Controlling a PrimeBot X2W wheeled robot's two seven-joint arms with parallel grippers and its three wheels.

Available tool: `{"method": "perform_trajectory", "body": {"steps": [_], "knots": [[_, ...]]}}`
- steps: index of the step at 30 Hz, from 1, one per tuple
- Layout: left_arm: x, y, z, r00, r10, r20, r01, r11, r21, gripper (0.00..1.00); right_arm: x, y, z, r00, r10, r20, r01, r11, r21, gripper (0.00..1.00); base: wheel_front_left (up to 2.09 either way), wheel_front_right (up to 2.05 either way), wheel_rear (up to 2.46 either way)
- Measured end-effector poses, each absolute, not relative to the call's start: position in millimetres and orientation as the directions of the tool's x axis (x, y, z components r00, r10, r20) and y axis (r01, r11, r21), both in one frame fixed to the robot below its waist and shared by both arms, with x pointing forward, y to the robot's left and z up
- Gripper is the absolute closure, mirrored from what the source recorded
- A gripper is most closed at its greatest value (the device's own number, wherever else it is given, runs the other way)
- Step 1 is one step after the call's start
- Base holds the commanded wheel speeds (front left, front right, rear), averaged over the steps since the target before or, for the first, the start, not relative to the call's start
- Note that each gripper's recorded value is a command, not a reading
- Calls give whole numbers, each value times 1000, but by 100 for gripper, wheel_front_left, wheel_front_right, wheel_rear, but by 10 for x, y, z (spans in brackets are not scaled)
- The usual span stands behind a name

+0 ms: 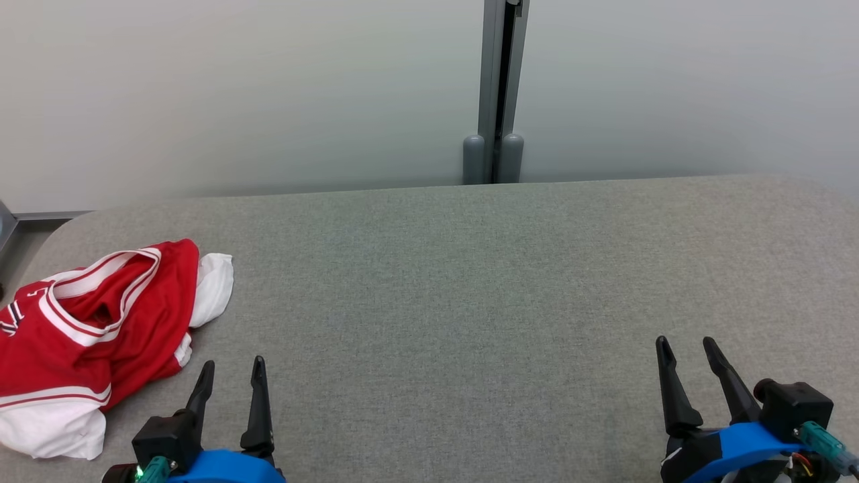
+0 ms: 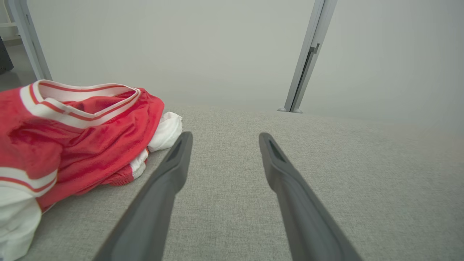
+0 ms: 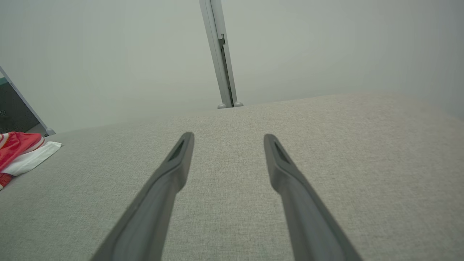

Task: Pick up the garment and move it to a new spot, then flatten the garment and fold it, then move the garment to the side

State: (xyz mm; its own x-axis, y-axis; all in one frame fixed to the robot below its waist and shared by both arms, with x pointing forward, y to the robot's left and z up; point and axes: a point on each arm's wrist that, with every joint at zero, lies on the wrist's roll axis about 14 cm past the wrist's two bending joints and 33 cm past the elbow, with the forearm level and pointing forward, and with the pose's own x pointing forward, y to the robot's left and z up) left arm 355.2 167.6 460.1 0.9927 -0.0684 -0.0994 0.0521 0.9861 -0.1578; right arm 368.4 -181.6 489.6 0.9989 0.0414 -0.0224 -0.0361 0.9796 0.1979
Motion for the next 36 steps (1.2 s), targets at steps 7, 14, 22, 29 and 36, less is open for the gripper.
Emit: {"method": "perform_trajectory", "body": {"steps": [7, 14, 22, 29, 36], "knots": [[3546, 1659, 4610, 993, -76, -89, 67, 992, -109, 0, 3676, -1814, 4898, 999, 47, -18, -44, 988, 147, 0, 0, 0, 0], [3534, 1667, 4629, 994, -78, -74, 74, 996, -59, 0, 3679, -1784, 4899, 998, 61, -15, -59, 993, 102, 0, 0, 0, 0], [3527, 1651, 4635, 994, -91, -65, 90, 996, -10, 0, 3676, -1749, 4896, 997, 77, -12, -76, 996, 51, 0, 0, 0, 0], [3537, 1627, 4630, 993, -99, -65, 99, 995, -4, 0, 3662, -1764, 4867, 997, 73, -18, -72, 996, 45, 0, 0, 0, 0], [3514, 1636, 4641, 994, -95, -62, 94, 996, -8, 0, 3667, -1765, 4873, 997, 73, -14, -72, 996, 49, 0, 0, 0, 0]]}}
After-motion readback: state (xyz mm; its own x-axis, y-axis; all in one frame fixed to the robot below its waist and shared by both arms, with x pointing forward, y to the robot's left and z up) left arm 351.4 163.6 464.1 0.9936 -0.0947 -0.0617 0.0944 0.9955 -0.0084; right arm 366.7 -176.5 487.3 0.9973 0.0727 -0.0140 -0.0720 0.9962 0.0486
